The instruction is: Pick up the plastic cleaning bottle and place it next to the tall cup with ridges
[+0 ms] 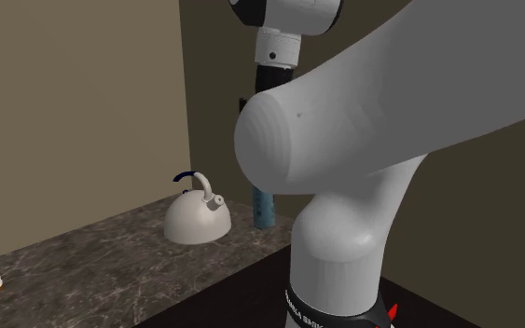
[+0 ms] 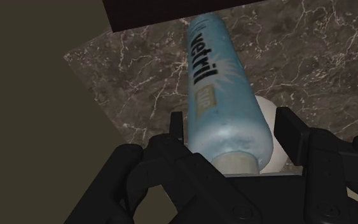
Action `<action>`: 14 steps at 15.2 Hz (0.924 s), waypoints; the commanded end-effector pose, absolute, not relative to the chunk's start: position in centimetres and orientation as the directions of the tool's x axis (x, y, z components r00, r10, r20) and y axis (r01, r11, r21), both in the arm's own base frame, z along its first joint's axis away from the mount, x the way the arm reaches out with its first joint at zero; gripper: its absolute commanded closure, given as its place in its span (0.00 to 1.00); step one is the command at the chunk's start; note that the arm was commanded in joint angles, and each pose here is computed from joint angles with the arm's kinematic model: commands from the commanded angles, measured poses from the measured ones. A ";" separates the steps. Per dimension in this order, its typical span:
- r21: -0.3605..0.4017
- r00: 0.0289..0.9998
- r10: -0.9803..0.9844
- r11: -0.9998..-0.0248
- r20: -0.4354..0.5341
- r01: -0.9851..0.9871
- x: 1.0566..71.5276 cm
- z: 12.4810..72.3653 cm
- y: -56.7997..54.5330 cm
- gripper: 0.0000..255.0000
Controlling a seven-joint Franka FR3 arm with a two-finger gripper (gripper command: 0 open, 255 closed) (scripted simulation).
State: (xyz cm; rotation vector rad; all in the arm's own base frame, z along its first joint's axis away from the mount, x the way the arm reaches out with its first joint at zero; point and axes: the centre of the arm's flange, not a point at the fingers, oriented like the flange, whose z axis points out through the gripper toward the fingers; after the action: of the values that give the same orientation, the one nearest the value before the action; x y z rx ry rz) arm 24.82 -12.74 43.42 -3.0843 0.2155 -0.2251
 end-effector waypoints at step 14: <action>-0.051 0.980 -0.141 -0.989 0.141 -0.135 24.9 51.4 -12.8 1.00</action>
State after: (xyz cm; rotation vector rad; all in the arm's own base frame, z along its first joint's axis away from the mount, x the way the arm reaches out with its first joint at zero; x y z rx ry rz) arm 24.81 -12.70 50.79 -3.0843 0.2156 -0.2248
